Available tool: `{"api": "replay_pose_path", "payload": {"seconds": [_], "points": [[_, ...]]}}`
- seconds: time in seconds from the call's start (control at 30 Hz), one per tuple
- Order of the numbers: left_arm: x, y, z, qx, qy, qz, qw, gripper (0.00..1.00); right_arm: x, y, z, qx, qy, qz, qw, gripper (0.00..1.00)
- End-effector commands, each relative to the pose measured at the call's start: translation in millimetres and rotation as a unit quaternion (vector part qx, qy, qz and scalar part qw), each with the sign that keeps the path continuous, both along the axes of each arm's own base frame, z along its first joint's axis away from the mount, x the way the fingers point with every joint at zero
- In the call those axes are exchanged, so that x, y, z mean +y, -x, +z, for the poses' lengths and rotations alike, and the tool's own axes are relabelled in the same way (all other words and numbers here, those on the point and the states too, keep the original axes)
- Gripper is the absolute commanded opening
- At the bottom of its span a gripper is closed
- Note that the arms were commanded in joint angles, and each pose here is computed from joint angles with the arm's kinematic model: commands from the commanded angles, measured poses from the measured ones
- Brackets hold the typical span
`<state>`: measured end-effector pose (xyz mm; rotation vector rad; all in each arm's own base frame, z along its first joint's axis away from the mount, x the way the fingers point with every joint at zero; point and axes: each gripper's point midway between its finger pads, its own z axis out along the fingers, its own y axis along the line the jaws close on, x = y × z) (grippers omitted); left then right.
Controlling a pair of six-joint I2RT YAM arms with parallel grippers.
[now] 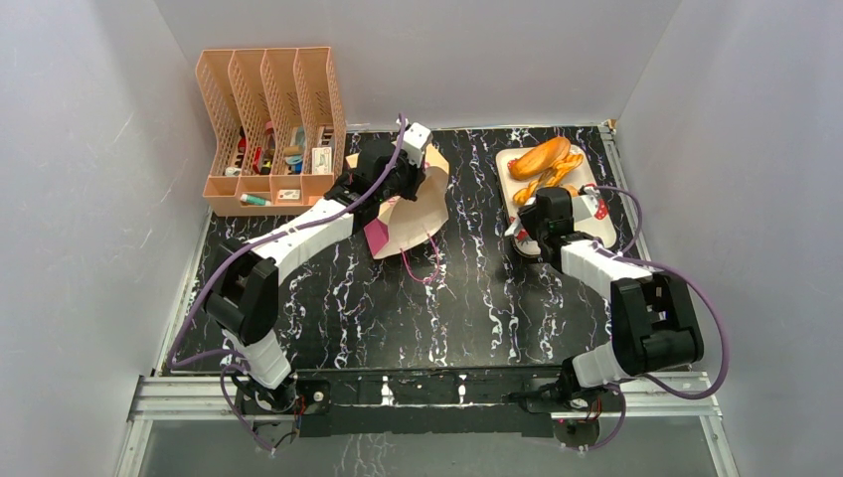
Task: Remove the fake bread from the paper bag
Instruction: Place the fake bread in the container.
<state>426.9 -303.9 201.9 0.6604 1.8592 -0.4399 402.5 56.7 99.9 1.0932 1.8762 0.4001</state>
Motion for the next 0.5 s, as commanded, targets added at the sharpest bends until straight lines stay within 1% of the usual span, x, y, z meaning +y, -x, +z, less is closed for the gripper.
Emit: {"api": "replay_pose_path", "payload": {"seconds": [0.0,0.47], "points": [[2.3,4.9,36.5,-0.031,0.027,-0.004,0.999,0.00,1.0,-27.9,40.8,-0.084,-0.033,0.000,0.996,0.00],[3.9,5.5,36.0,-0.025,0.026,0.001,0.999,0.00,-1.2,-14.2,32.8,-0.074,-0.044,0.019,0.996,0.00]]}}
